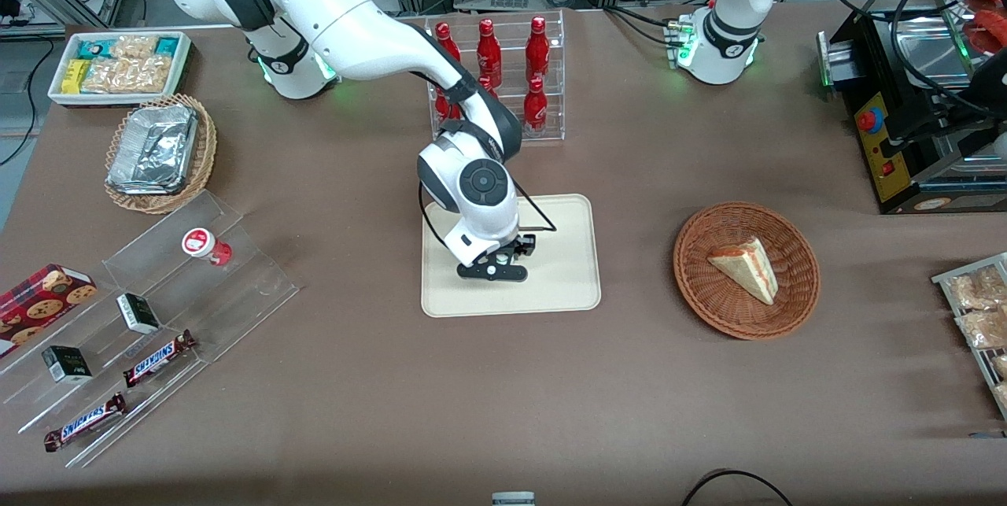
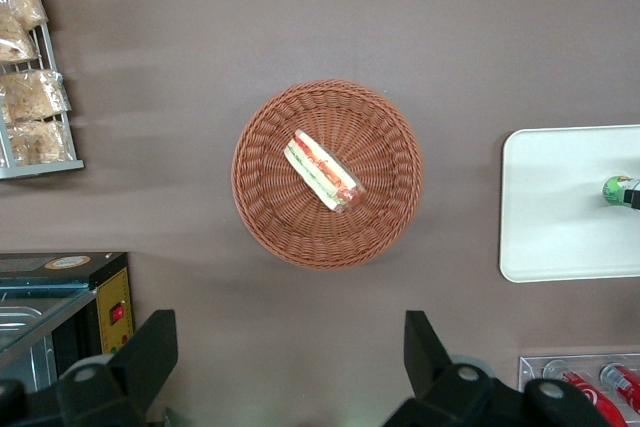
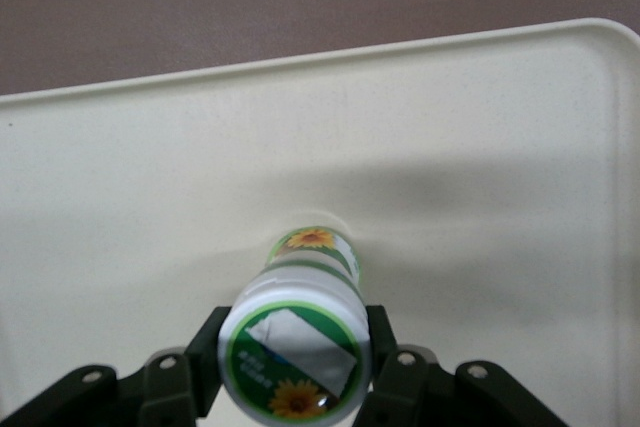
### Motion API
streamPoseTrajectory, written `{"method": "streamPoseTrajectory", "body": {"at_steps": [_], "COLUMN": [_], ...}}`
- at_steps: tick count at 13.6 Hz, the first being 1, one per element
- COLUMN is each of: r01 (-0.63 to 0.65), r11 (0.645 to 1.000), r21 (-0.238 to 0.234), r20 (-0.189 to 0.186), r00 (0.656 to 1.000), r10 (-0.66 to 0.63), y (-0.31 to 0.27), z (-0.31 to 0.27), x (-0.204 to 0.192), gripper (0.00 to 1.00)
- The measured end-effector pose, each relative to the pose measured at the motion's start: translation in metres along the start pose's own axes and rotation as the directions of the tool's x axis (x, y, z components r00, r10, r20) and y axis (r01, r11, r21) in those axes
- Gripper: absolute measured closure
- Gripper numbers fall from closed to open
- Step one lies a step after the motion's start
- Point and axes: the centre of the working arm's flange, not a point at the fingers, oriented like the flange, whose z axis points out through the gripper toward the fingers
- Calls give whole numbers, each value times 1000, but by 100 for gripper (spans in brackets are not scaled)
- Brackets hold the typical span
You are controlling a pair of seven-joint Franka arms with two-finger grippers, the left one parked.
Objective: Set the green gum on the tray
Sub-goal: 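Lower the gum bottle onto the tray and open the right gripper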
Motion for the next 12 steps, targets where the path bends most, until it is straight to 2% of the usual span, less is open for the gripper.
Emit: {"method": "streamPoseTrajectory", "body": {"at_steps": [1,2,4,6,12], "r01": [0,0,15,55,146], "r11": [1000,1000,1000,998,989], "r21": [1,5,5,-14,-37], "r20": [-1,-5,-21,-59,-82], "r00": [1000,1000,1000,997,985], "r10": [0,0,-15,-56,-149], "y": [0,0,-2,-6,-6], "z": [1,1,0,1,1], "x": [0,1,1,-3,-2], "gripper": [41,35,18,0,0]}}
